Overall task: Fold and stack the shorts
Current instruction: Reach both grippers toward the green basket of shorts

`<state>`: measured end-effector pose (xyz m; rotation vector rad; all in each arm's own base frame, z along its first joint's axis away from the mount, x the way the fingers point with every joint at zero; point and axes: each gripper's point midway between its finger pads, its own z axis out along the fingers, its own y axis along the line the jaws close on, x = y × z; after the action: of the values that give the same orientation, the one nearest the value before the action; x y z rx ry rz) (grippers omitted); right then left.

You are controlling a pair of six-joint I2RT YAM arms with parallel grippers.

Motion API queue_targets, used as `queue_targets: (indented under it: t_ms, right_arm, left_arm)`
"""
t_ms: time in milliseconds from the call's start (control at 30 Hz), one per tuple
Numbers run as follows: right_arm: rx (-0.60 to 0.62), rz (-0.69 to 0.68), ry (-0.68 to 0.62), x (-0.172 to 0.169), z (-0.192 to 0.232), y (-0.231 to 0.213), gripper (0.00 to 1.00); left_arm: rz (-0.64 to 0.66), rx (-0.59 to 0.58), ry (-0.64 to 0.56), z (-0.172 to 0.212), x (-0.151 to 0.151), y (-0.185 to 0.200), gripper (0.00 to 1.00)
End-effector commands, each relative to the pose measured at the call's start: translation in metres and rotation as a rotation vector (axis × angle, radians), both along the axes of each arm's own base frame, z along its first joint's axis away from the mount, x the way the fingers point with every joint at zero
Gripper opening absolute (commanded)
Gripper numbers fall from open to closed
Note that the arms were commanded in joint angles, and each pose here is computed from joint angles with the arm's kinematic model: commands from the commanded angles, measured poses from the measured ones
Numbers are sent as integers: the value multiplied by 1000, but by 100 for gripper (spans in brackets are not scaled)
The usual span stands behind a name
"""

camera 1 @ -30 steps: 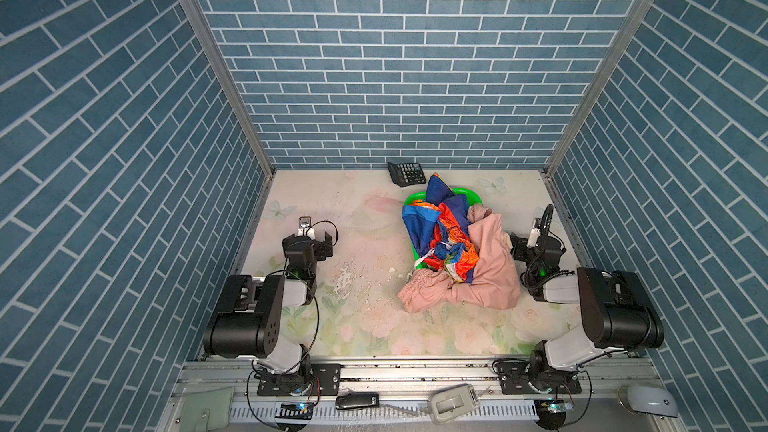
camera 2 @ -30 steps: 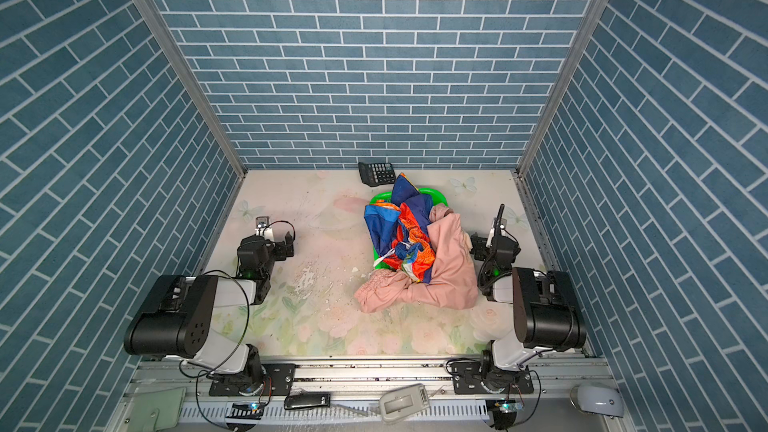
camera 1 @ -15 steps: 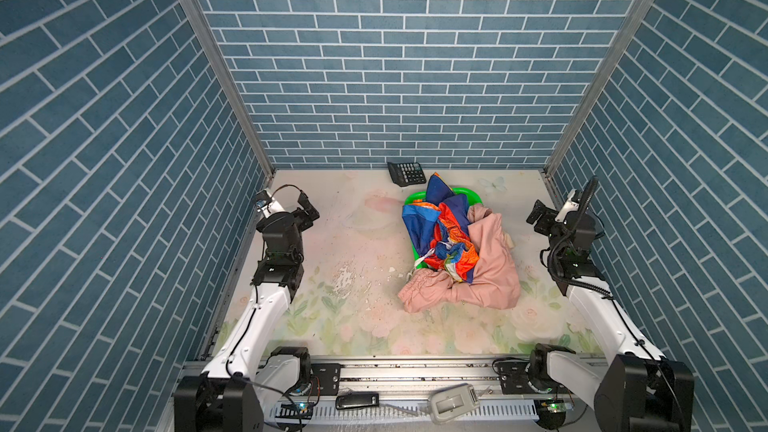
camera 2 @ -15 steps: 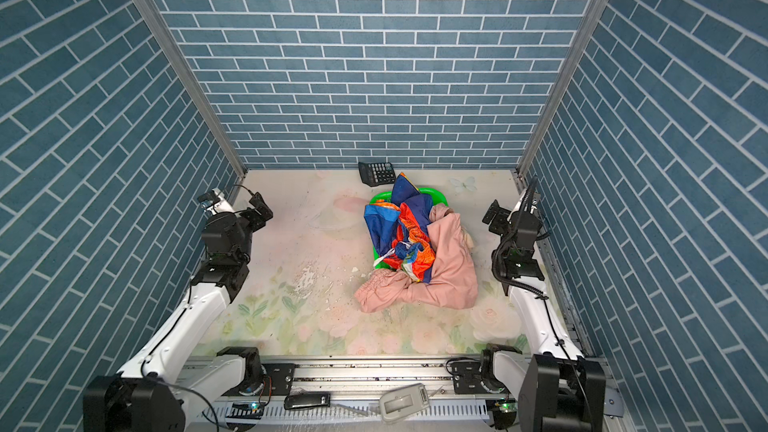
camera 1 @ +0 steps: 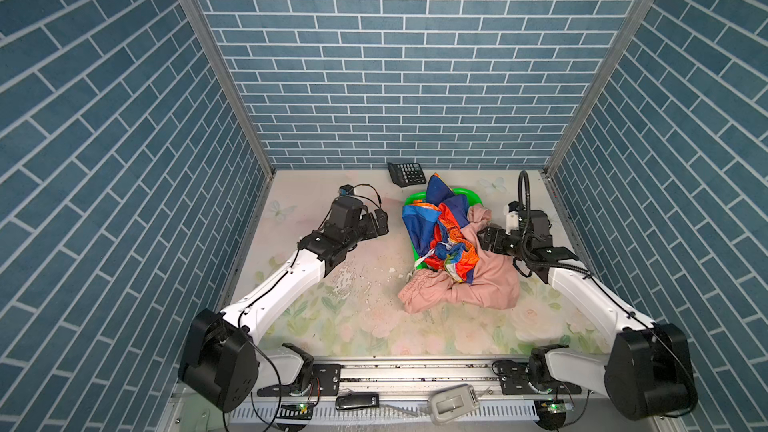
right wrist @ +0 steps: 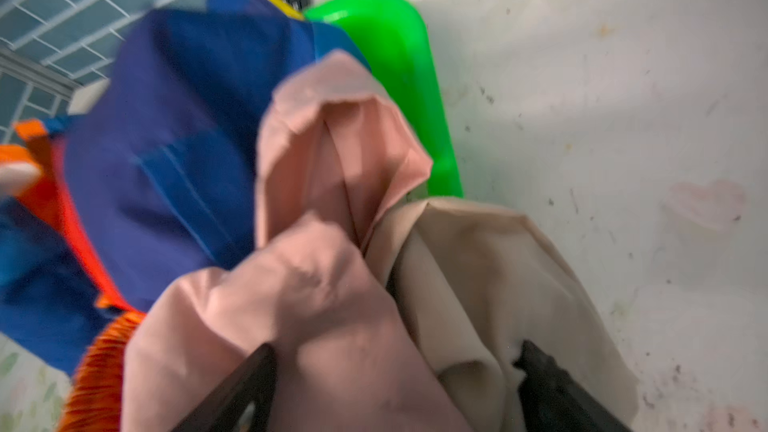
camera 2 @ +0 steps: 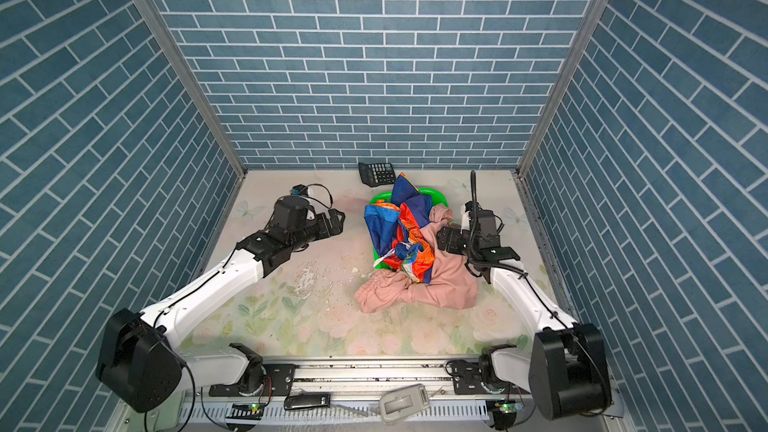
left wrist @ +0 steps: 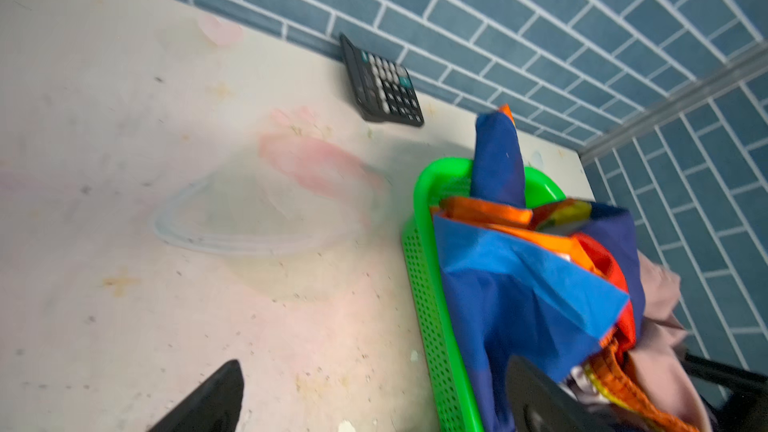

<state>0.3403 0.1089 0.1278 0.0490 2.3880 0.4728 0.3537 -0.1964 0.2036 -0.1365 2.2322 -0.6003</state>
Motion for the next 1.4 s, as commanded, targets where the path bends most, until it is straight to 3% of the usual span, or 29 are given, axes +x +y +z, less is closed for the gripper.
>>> queue_targets:
  t_ms: [0,133,200,333,433,633,733,867,933,1167,1367]
  right_arm:
    - [-4,-8,117,-8,-30,0,78]
    - [-102,-8,197,-11,-54,-11,48]
    - [-154,-44,191,-10,-55,-25,39]
    - [-268,-144,211,-5,-52,-66,37]
    - [-282,-215,228,0,-43,-91,42]
    - [-278,-247,78,13,38,-95,89]
    - [-272,-263,-10,9,86,-92,99]
    - [-230,-186,-107,0,125,-46,99]
    - [-188,-113,-109,-4,124,-7,99]
    - [-229,112,-49,-15,69,115,98]
    - [-327,199,48,-17,10,163,91]
  left_arm:
    - [-86,-34,25,-6,-18,-29,100]
    - [-118,-52,64,-15,-30,-45,100]
    - [-125,-66,66,-16,-35,-48,99]
    - [-142,-92,30,-12,-43,-55,100]
    - [-156,-81,7,-7,-47,-58,100]
    - [-165,-15,-23,6,-48,-52,100]
    - [-116,29,-54,14,-45,-39,100]
    - [-43,91,-84,20,-41,-19,100]
    - [-88,134,-90,21,-44,-20,100]
    - [-158,131,-70,15,-54,-23,100]
    - [-114,113,-77,16,-61,-3,100]
